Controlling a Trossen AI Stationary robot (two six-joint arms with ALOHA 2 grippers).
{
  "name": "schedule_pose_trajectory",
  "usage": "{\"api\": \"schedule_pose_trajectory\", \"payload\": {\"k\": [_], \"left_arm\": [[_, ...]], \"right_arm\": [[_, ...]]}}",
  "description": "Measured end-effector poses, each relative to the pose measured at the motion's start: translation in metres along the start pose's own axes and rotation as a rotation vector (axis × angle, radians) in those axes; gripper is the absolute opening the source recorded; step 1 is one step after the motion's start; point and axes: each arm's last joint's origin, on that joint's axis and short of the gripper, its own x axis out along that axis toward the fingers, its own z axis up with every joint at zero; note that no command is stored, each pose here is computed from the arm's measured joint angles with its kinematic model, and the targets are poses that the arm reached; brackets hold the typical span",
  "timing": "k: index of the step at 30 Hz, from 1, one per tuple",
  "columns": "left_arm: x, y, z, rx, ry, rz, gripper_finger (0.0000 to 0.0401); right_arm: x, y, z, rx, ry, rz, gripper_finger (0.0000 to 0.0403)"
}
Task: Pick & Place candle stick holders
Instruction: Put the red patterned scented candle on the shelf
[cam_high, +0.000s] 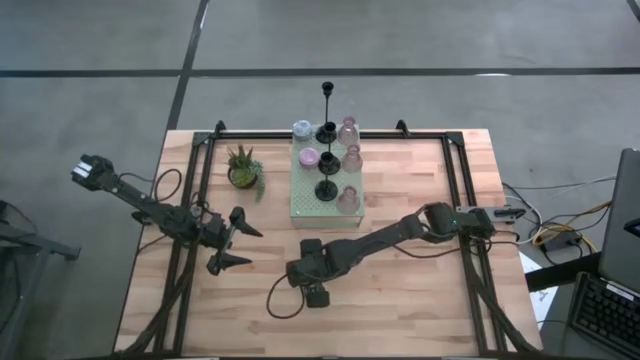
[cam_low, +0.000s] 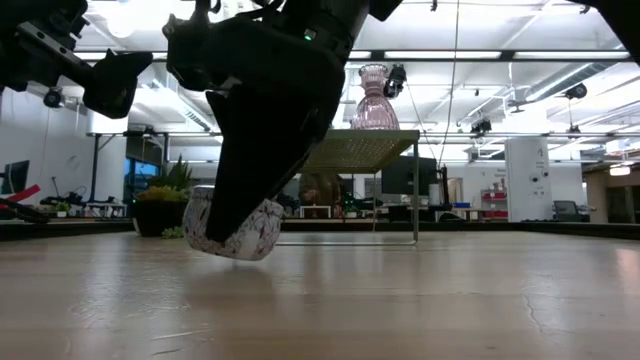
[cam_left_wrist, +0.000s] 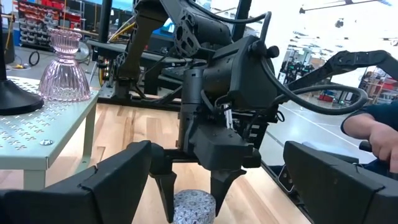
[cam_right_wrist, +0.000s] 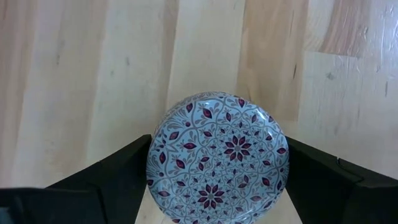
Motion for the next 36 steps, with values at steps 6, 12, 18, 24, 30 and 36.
{"api": "schedule_pose_trajectory", "payload": {"k": [6, 12, 18, 24, 30, 36], "left_arm": [[0.0, 0.0, 0.0, 0.0, 0.001, 0.0, 0.0369], [0.0, 0.0, 0.0, -0.001, 0.003, 0.001, 0.0369], [0.0, 0.0, -0.001, -0.031, 0.006, 0.002, 0.0369], [0.003, -0.001, 0.003, -0.033, 0.0, 0.019, 0.0369], [0.006, -0.002, 0.004, -0.029, 0.011, 0.029, 0.0369], [0.012, -0.002, 0.004, -0.022, 0.033, 0.07, 0.0369]], "right_arm": [[0.003, 0.0, -0.001, 0.0, -0.006, -0.001, 0.0332], [-0.005, 0.001, 0.006, -0.01, -0.03, -0.007, 0.0354], [-0.026, 0.009, 0.013, -0.037, 0.003, -0.005, 0.0364], [-0.036, 0.023, 0.014, -0.095, 0.005, 0.004, 0.034], [-0.047, 0.023, 0.007, -0.113, 0.1, -0.136, 0.0244], [-0.059, 0.022, 0.005, -0.126, 0.131, -0.13, 0.0084]]}}
